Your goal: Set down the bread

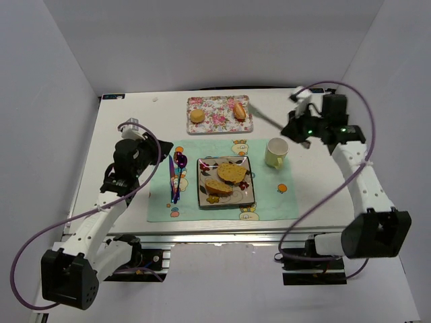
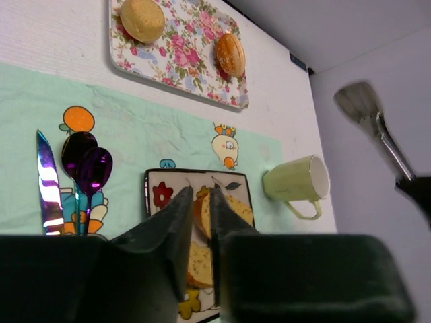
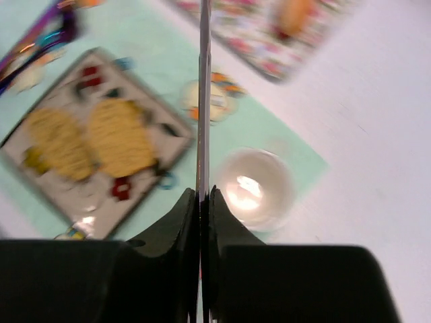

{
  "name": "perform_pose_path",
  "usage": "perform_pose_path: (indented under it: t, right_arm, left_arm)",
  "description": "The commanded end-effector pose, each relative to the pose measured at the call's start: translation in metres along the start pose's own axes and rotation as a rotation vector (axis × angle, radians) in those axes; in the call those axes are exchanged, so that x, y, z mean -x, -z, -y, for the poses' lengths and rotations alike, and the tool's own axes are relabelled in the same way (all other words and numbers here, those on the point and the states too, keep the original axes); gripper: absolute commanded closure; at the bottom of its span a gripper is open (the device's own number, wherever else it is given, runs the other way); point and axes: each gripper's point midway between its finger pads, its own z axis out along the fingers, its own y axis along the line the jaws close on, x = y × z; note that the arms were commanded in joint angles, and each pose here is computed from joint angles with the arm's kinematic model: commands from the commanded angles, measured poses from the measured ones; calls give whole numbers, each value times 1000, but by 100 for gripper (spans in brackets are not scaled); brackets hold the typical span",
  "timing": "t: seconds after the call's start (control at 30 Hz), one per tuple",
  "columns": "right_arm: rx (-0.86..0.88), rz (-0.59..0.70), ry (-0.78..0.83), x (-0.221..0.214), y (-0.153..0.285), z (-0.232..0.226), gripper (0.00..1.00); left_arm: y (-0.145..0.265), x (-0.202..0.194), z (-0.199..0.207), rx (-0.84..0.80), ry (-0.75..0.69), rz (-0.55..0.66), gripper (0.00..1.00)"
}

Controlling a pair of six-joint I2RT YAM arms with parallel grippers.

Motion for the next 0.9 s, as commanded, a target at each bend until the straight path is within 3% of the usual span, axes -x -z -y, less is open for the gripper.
perform_pose_path:
  t: [0.0,0.13,0.27,0.33,0.4,0.47,0.53,0.57,0.67,0.7,0.8,0.87]
  right_arm:
    - [-226,8,-292,-20,23,84,100]
    - [-444,-126,-462,-103,43,145,97]
    - [-506,-250,-610,-195,30,147,81]
    - [-527,-278,-633,-215,27,144,78]
    - [-549,-286,-631,-230,24,142,71]
    - [-562,-296,-627,-237,23,142,60]
    - [-561,-316,-630,-246,22,140,54]
    - [-549,-330,-628,-250,21,138,47]
    - [-535,-347,-599,-253,21,137,30]
    - [-542,-347,-587,-250,24,139,19]
    - [-598,-392,-553,-245,38,150,16]
    - [-632,-340,-468,-213,51,166,11]
  left_arm:
    - [1,9,20,-81,-14,17,76]
    - [-5,2,19,-96,-10,-13,88]
    - [-15,-9,17,-97,-8,-75,87]
    - [-21,-15,24,-105,-27,-117,83]
    - [-28,-35,20,-73,-77,-195,76]
    - [-32,-41,20,-52,-118,-226,63]
    - [-36,-58,19,-36,-140,-279,53]
    - [-39,-64,20,-33,-151,-294,50]
    - [-41,-66,21,-27,-145,-284,48]
    - [-41,-65,21,-28,-143,-278,48]
    - [-40,-63,21,-22,-152,-275,47]
    - [-39,-63,19,-15,-161,-280,47]
